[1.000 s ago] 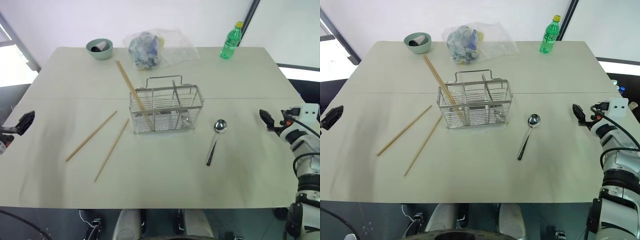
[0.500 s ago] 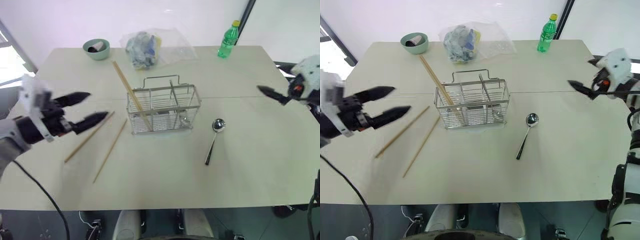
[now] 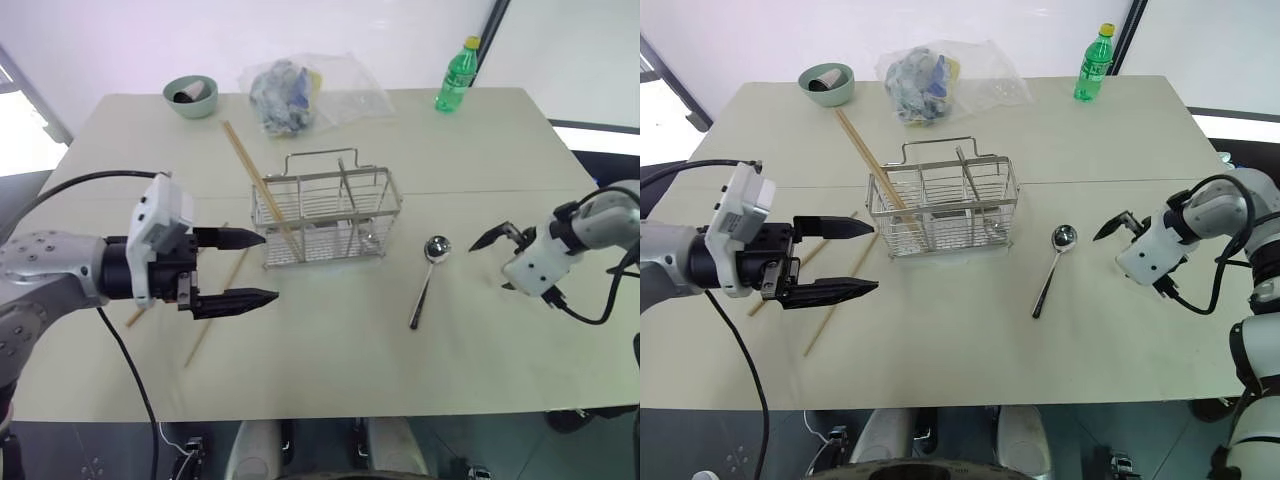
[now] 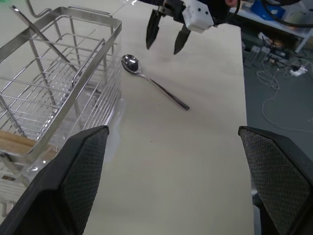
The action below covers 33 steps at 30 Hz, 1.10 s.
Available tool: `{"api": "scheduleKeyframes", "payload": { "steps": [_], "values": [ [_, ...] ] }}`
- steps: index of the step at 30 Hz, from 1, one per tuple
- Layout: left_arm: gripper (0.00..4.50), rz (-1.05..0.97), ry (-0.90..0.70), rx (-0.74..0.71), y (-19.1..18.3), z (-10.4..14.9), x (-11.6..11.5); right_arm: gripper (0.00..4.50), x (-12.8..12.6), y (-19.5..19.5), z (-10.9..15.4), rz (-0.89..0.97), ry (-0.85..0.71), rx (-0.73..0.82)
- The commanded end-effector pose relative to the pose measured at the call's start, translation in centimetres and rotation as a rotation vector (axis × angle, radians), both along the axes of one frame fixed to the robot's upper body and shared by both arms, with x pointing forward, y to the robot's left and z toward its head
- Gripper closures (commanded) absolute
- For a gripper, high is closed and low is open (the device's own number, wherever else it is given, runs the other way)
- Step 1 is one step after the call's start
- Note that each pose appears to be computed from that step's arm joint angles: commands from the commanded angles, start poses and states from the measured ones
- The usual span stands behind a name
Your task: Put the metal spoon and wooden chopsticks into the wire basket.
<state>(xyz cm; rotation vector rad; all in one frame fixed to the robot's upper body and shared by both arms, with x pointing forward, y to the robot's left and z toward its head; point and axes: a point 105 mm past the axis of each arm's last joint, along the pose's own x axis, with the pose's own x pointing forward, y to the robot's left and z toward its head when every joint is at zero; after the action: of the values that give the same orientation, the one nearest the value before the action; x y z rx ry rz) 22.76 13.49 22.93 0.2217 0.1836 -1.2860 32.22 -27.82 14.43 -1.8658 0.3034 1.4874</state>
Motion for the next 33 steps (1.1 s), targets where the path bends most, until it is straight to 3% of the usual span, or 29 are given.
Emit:
{"api": "scheduleKeyframes", "payload": {
  "steps": [1, 14, 22, 32, 33],
  "values": [
    [0.02, -0.036, -0.037, 0.018, -0.3, 0.5, -0.3, 0.0, 0.2, 1.5, 0.0, 0.135, -0.005, -0.043],
    [0.02, 0.001, -0.072, 0.015, -0.1, 0.6, 0.0, 0.0, 0.9, 7.0, -0.2, 0.417, 0.024, -0.077],
    [0.02, 0.037, -0.094, -0.015, 0.0, 1.0, 0.1, 0.0, 1.4, 8.5, 0.3, 0.446, 0.013, -0.061],
    [0.02, 0.048, -0.109, -0.031, -0.1, 1.4, 0.5, 0.0, 2.1, 9.2, -1.6, 0.396, 0.087, -0.128],
    [0.0, 0.05, -0.111, -0.034, -0.1, 1.5, 0.6, 0.25, 2.1, 9.2, -1.8, 0.392, 0.091, -0.129]
  ]
}}
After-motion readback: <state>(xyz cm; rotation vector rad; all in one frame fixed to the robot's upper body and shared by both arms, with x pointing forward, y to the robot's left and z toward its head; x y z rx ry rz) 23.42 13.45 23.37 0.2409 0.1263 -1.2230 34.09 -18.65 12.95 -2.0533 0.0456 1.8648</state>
